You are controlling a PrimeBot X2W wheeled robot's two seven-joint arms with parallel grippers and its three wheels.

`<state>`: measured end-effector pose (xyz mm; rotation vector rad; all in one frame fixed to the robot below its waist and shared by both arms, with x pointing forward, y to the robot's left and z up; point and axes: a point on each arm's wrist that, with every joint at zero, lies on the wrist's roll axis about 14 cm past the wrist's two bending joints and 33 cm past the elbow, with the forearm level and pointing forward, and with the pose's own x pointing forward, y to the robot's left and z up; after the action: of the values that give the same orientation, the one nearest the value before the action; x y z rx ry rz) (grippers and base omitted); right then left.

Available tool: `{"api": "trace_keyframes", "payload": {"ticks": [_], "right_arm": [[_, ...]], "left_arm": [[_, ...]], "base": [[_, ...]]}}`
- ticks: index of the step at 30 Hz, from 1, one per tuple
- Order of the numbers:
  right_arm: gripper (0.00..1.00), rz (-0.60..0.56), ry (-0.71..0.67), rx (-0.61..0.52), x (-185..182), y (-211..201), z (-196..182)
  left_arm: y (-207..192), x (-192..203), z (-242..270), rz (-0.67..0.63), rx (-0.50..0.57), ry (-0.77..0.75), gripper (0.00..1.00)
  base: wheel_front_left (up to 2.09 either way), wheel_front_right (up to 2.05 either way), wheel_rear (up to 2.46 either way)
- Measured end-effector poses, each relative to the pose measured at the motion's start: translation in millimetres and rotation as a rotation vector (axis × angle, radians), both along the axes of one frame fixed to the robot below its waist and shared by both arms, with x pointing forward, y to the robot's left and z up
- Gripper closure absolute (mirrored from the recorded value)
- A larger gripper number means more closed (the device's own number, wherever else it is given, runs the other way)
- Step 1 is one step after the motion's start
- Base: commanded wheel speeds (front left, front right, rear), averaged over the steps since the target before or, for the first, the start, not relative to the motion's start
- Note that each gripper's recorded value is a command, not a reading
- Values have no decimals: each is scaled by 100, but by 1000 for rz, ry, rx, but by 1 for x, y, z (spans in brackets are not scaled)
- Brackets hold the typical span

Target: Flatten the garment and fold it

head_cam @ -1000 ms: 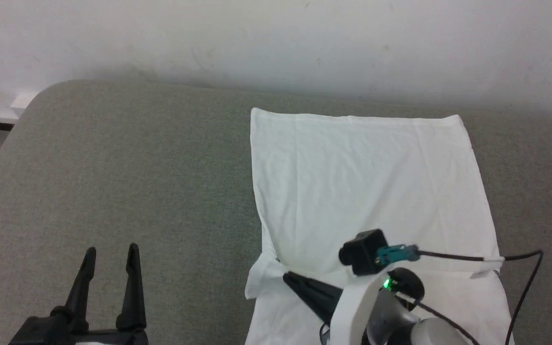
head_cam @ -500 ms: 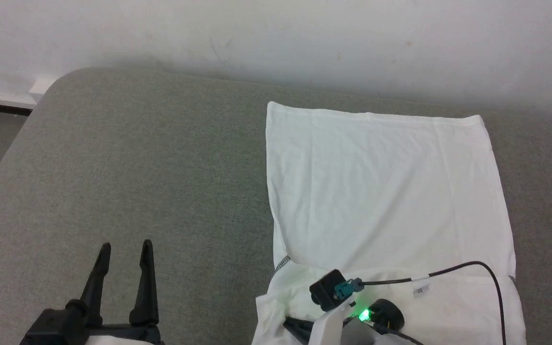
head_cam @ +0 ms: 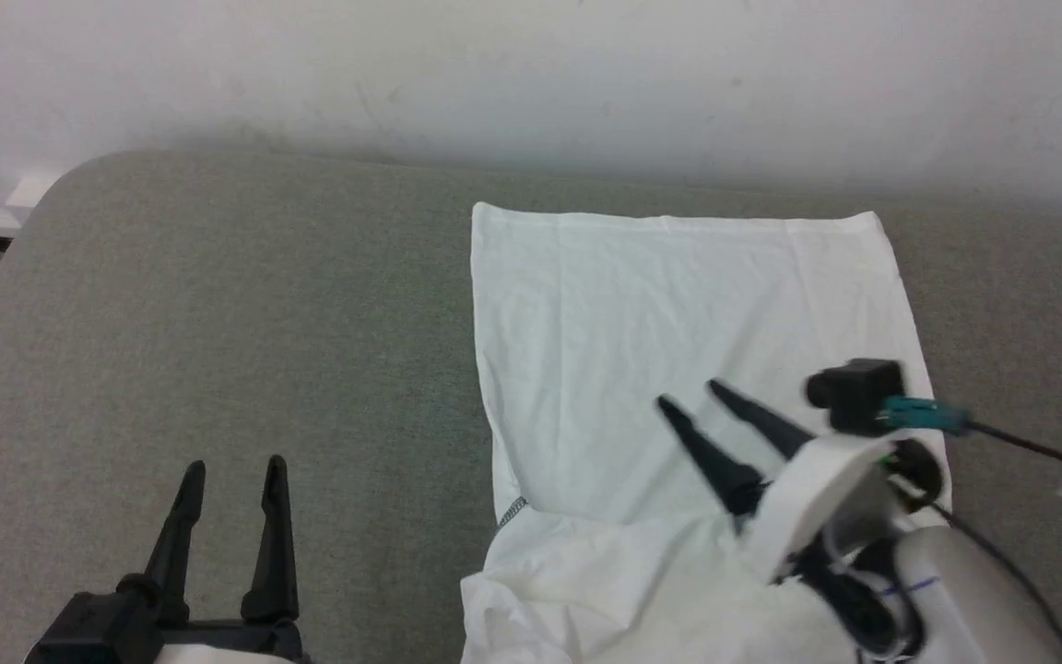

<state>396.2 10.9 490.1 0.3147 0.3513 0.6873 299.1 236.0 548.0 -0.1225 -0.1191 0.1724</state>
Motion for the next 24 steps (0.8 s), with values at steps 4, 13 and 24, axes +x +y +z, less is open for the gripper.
{"api": "trace_keyframes", "payload": {"ticks": [4, 13, 24], "right_arm": [[0, -245, -150, -1, 19, -78, 36], [0, -649, -418, -193, -11, -199, 72], [0, -751, -324, -186, -45, -231, 32]], "left_arm": [[-7, 7, 2, -34, 4, -6, 0], [-23, 21, -1, -89, 7, -13, 0], [-28, 23, -12, -106, 24, 13, 0]], "base": [[0, 0, 0], [0, 0, 0], [0, 0, 0]]}}
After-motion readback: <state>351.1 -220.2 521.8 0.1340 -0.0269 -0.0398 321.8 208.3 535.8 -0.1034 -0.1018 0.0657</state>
